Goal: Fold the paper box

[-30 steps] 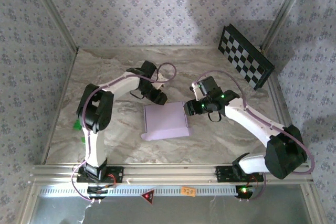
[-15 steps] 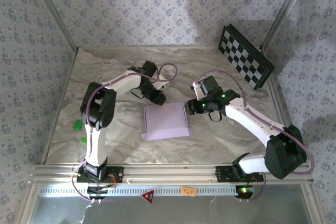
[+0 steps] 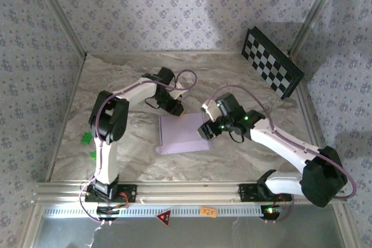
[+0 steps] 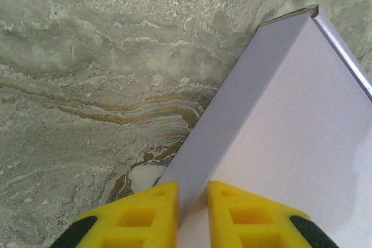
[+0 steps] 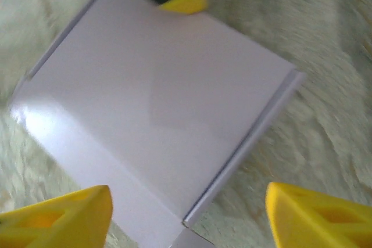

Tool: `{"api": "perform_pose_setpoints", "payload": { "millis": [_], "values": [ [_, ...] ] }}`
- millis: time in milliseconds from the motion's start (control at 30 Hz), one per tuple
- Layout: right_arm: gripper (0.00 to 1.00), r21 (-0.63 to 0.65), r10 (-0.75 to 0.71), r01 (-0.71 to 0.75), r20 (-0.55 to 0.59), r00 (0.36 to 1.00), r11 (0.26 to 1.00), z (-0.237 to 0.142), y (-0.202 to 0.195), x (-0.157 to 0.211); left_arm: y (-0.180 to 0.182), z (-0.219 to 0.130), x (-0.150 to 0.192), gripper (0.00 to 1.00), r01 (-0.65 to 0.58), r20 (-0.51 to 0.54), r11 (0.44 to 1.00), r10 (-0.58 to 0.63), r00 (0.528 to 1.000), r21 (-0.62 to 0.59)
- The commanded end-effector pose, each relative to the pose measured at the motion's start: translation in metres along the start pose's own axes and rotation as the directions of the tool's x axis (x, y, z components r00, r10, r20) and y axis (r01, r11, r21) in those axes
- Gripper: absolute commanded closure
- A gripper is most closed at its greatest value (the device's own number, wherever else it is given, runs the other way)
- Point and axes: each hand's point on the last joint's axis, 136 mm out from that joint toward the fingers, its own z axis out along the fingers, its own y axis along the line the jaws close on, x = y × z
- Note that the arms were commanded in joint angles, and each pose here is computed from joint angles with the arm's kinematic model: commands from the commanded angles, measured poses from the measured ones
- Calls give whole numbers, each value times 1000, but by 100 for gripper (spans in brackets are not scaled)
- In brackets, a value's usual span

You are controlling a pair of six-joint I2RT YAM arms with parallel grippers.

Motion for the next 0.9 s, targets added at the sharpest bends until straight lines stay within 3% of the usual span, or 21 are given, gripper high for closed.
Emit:
{"api": "perform_pose_setpoints", "payload": {
  "millis": [0, 133, 333, 600, 867],
  "values": [
    [21, -68, -374, 376, 36, 927, 924, 3, 35, 1, 12, 8, 5, 80, 4, -39, 1000, -5, 999, -26],
    [13, -113, -624, 619, -14, 782, 778, 18, 60, 20, 14, 9, 4, 82, 8, -48, 999, -9, 999, -32],
    [9, -151, -774, 761, -49, 631, 630, 41, 72, 27, 14, 10, 2, 82, 4, -50, 1000, -6, 999, -31],
    [7, -114, -838, 831, -54, 543, 545, 59, 68, 11, 18, 13, 2, 82, 8, -61, 999, -10, 998, -37],
    [8, -96, -856, 851, -61, 513, 516, 61, 61, -6, 23, 14, 1, 82, 18, -68, 999, -20, 997, -35]
  ]
}}
